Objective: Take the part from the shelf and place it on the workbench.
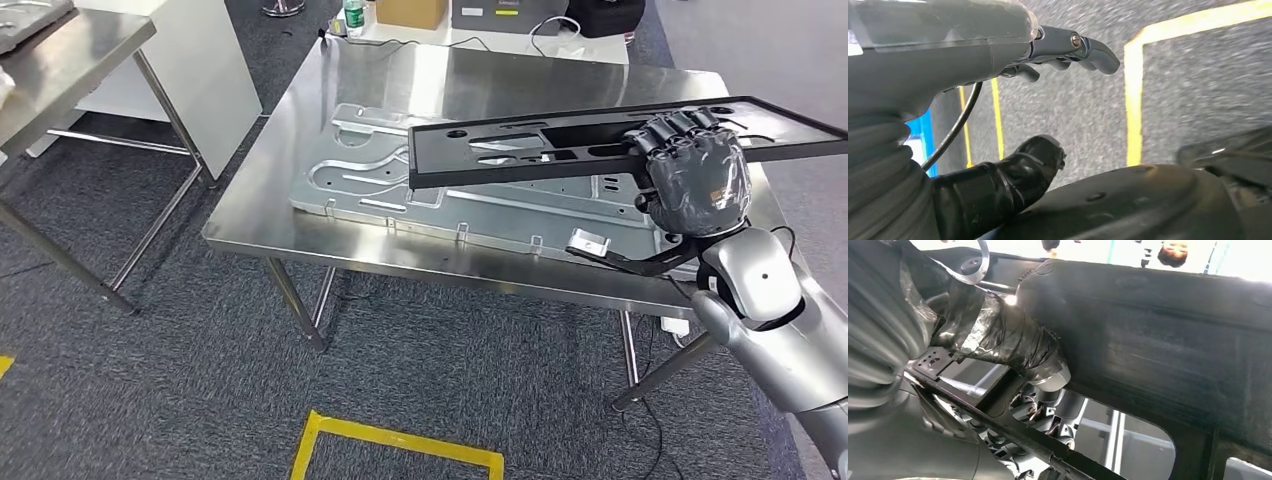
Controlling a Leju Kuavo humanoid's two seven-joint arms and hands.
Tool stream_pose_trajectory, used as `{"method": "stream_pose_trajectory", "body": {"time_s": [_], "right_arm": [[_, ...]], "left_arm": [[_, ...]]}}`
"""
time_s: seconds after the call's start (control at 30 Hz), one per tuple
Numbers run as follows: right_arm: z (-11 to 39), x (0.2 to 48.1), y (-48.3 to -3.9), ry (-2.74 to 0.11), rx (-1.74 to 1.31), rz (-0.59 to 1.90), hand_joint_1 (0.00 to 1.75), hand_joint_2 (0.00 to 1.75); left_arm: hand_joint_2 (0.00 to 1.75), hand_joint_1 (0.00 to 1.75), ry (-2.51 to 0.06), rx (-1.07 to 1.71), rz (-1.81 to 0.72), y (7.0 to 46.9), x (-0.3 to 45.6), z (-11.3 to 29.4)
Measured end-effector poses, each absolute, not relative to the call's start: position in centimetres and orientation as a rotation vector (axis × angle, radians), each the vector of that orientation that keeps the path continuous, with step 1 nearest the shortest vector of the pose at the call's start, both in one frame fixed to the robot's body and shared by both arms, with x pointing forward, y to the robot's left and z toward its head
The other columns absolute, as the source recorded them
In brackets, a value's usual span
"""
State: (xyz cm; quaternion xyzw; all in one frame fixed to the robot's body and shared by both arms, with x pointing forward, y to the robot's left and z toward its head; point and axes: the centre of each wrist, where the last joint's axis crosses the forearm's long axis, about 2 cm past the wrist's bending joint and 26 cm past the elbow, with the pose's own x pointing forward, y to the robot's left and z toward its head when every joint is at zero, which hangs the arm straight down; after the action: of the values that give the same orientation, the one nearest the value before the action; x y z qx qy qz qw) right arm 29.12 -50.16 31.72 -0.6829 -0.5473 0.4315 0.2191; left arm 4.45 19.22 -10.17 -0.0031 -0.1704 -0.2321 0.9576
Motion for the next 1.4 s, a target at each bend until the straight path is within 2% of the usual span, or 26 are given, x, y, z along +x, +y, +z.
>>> {"method": "stream_pose_trajectory", "body": {"time_s": [0.23,0.47,0.8,1.03,1.17,1.4], "right_arm": [[30.3,29.5,-50.9,-1.428,-1.897,1.196,1.75,1.75],[26.9,29.9,-51.0,-1.348,-1.767,1.189,1.75,1.75],[18.5,29.9,-51.7,-1.183,-1.591,1.139,1.75,1.75],[15.7,29.8,-51.5,-1.120,-1.514,1.113,1.75,1.75],[14.2,30.1,-51.9,-1.080,-1.485,1.087,0.00,0.00],[11.6,30.3,-52.9,-0.970,-1.425,1.048,0.00,0.00]], "left_arm": [[1.75,0.00,-0.353,-0.001,-0.473,19.2,4.8,-10.1],[1.75,0.00,-0.353,-0.016,-0.470,19.0,4.7,-10.1],[1.75,0.00,-0.361,-0.036,-0.473,18.9,5.3,-10.0],[1.75,0.00,-0.361,-0.039,-0.475,18.9,5.4,-10.0],[1.75,0.00,-0.358,-0.045,-0.479,18.9,5.4,-10.0],[1.75,0.00,-0.332,-0.057,-0.478,18.9,5.5,-10.0]]}}
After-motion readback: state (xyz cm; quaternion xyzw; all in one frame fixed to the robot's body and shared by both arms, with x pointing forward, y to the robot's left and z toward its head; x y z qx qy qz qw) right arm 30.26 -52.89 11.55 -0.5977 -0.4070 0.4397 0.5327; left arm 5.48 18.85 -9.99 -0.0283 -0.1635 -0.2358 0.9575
